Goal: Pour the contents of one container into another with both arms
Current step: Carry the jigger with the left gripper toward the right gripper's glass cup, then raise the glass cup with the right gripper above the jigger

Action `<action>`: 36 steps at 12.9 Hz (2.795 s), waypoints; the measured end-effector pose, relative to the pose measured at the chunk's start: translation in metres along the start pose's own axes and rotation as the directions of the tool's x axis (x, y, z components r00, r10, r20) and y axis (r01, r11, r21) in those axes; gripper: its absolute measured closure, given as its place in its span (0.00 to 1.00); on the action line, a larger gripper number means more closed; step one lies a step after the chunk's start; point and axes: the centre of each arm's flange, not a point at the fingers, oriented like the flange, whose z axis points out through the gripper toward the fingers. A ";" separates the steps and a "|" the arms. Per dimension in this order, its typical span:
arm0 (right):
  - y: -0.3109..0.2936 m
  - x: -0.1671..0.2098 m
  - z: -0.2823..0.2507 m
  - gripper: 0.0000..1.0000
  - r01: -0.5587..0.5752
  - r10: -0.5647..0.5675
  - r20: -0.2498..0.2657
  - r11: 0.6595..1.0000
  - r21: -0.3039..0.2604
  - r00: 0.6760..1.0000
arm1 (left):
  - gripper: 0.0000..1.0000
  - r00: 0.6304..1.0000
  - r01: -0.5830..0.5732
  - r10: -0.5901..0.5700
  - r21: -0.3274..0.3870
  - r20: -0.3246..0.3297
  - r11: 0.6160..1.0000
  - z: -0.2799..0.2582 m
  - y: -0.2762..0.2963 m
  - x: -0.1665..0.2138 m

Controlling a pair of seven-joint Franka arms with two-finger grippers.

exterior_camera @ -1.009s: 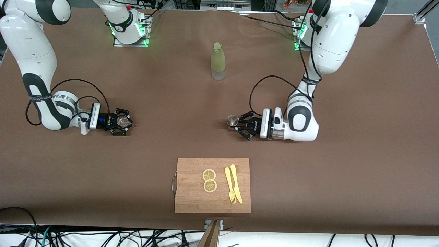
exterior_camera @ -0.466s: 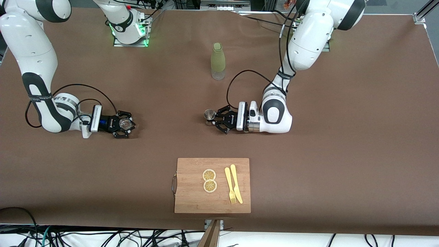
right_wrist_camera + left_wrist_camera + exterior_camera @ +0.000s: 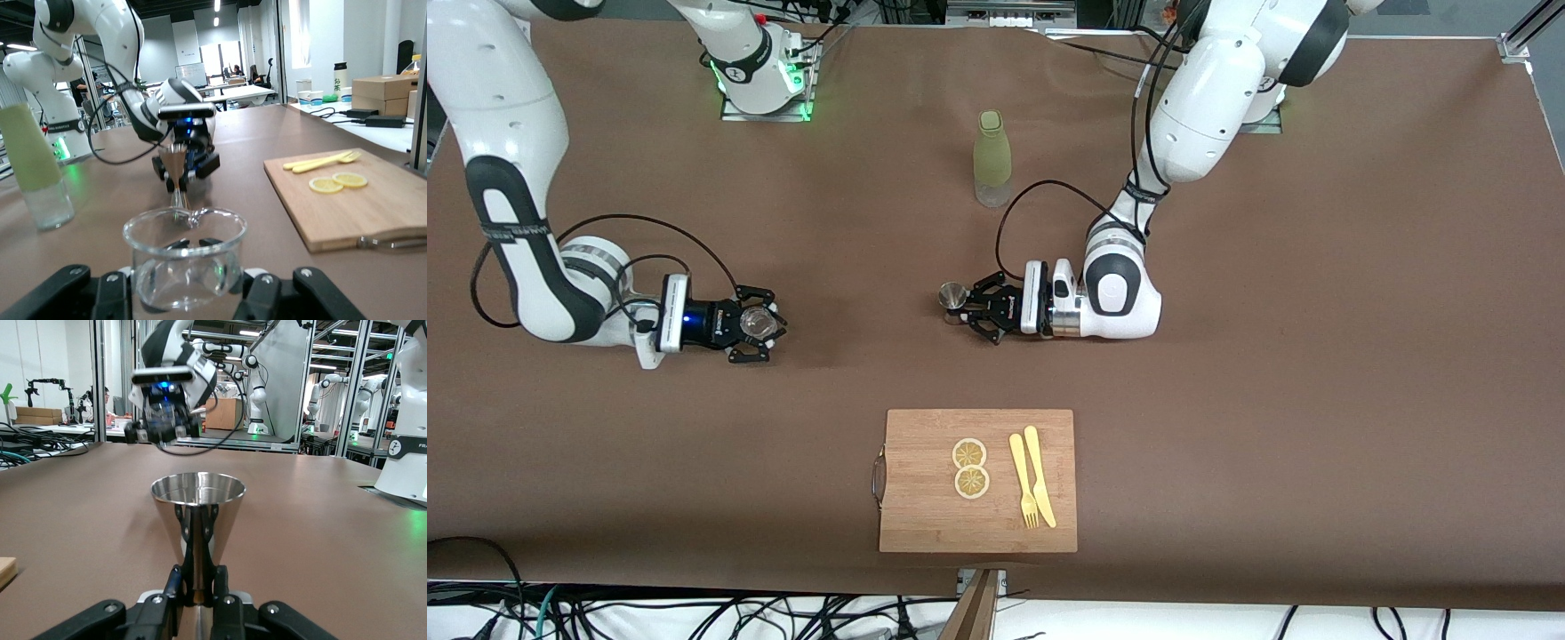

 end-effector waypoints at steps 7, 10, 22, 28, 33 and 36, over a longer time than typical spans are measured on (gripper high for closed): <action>-0.009 0.060 0.071 0.85 -0.005 0.003 0.018 0.993 0.116 1.000 | 0.79 1.000 0.001 0.000 0.036 -0.012 0.999 0.016 0.011 -0.017; -0.011 0.068 0.095 0.85 -0.032 0.026 0.046 0.991 0.130 0.999 | 0.79 1.000 -0.006 0.006 0.052 0.000 0.999 0.022 0.010 -0.013; -0.025 0.114 0.185 0.85 -0.072 0.050 0.176 0.990 0.120 0.983 | 0.79 1.000 -0.016 0.015 0.078 0.023 0.997 0.043 0.013 -0.007; -0.036 0.109 0.200 0.85 -0.079 0.053 0.220 0.991 0.112 0.974 | 0.79 1.000 -0.020 0.019 0.078 0.020 0.997 0.045 0.012 -0.007; -0.054 0.116 0.206 0.85 -0.060 0.028 0.271 0.992 0.108 0.962 | 0.79 1.000 -0.021 0.019 0.078 0.020 0.997 0.045 0.012 -0.007; -0.059 0.120 0.209 0.85 -0.042 0.004 0.318 0.993 0.111 0.948 | 0.79 1.000 -0.021 0.019 0.078 0.020 0.997 0.045 0.012 -0.007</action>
